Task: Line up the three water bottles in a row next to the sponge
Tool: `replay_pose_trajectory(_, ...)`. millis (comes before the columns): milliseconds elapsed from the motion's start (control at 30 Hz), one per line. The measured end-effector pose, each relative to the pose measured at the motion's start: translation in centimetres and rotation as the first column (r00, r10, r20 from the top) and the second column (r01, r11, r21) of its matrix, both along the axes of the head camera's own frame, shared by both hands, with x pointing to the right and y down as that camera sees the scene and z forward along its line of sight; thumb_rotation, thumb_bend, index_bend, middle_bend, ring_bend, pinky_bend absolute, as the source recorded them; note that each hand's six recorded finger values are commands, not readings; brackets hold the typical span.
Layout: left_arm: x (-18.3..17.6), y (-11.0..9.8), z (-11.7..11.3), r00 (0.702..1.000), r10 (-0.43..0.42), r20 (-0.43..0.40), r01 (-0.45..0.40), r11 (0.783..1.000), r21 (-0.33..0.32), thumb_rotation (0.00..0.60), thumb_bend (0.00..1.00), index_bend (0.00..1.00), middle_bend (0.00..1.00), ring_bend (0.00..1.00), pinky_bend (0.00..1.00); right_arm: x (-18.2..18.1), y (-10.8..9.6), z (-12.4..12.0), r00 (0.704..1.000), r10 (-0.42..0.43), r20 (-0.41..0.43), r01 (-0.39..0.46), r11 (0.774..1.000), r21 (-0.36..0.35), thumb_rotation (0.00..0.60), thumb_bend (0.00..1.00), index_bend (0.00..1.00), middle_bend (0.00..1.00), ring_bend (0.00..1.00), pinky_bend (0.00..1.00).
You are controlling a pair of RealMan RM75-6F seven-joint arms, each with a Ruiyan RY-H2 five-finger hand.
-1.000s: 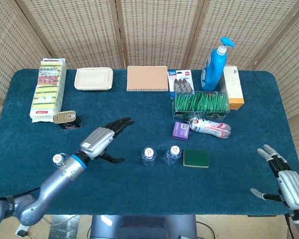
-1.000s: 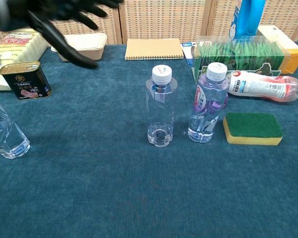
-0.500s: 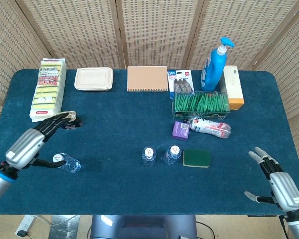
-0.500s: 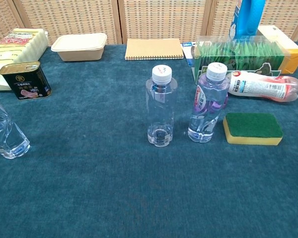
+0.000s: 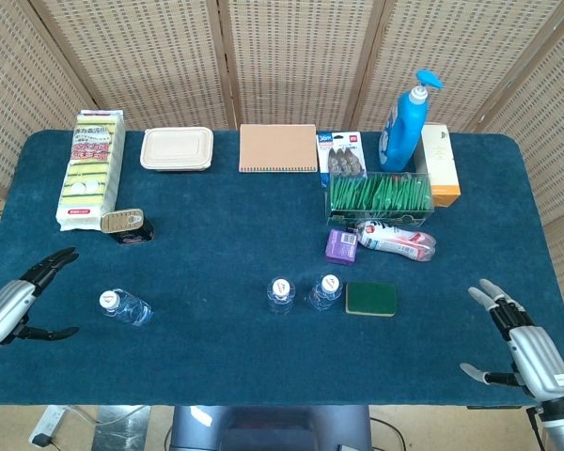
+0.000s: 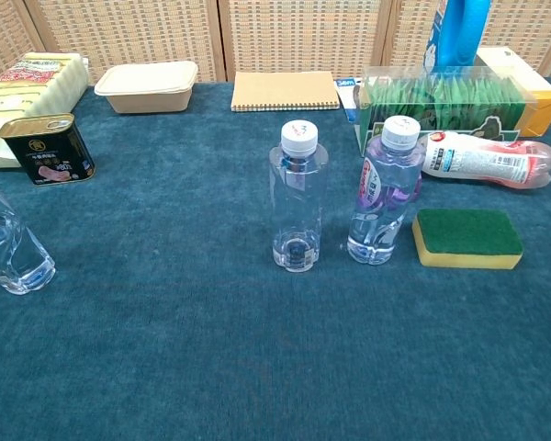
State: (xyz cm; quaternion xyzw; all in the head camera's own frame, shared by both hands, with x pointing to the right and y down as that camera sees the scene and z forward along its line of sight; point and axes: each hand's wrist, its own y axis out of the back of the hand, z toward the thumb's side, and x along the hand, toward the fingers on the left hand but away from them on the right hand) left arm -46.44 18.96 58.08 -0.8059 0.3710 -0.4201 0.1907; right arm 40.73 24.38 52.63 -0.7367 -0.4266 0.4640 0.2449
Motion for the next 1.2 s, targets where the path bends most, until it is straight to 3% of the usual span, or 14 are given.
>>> replay_pose_trajectory(333,0.9,3.0,6.5,0.988,-0.098,-0.115,0.092,0.994,-0.058,0.6,0.07,0.0,0.0,0.0,0.07,0.3,-0.2,-0.2,1.0,0.005,0.018,-0.005,1.0,0.001,0.6,0.04,0.09,0.0,0.0,0.08)
replay_pose_trajectory(700,4.7,2.8,10.2,0.976,-0.126,-0.176,0.11,0.989,-0.101,0.6,0.28,0.0,0.01,0.0,0.11,0.9,-0.4,-0.8,0.999,0.02,0.044,-0.02,1.0,0.013,0.6,0.04,0.09,0.0,0.0,0.08)
replay_pose_trajectory(800,5.3,2.4,10.5,0.973,-0.141,-0.184,0.128,0.988,-0.084,0.6,0.35,0.21,0.21,0.12,0.31,1.0,-0.4,-0.8,0.999,0.022,0.048,-0.023,1.0,0.012,0.6,0.04,0.09,0.0,0.0,0.08)
replay_pose_trajectory(833,5.5,2.3,10.6,0.972,-0.144,-0.186,0.132,0.988,-0.074,0.6,0.37,0.35,0.31,0.21,0.37,1.0,-0.4,-0.8,0.999,0.024,0.049,-0.024,1.0,0.011,0.6,0.04,0.09,0.0,0.0,0.08)
replay_pose_trajectory(867,5.6,2.2,10.6,0.972,-0.143,-0.184,0.132,0.989,-0.069,0.6,0.39,0.45,0.39,0.27,0.42,1.1,-0.5,-0.8,0.998,0.026,0.052,-0.026,1.0,0.011,0.6,0.04,0.09,0.0,0.0,0.08)
replay_pose_trajectory(933,5.9,2.1,10.8,0.974,-0.139,-0.179,0.131,0.99,-0.059,0.6,0.43,0.55,0.46,0.34,0.47,1.2,-0.5,-0.9,0.998,0.028,0.052,-0.029,1.0,0.012,0.6,0.04,0.09,0.0,0.0,0.08)
replay_pose_trajectory(1067,6.7,2.1,11.0,0.976,-0.122,-0.181,0.115,0.992,-0.052,0.6,0.46,0.64,0.53,0.41,0.5,1.4,-0.6,-1.0,0.998,0.033,0.056,-0.034,0.999,0.016,0.6,0.04,0.09,0.0,0.0,0.09)
replay_pose_trajectory(1200,7.1,1.9,10.7,0.971,-0.123,-0.204,0.117,0.992,-0.041,0.6,0.46,0.65,0.54,0.42,0.5,1.4,-0.7,-1.0,0.998,0.033,0.056,-0.034,0.999,0.018,0.6,0.04,0.09,0.0,0.0,0.09)
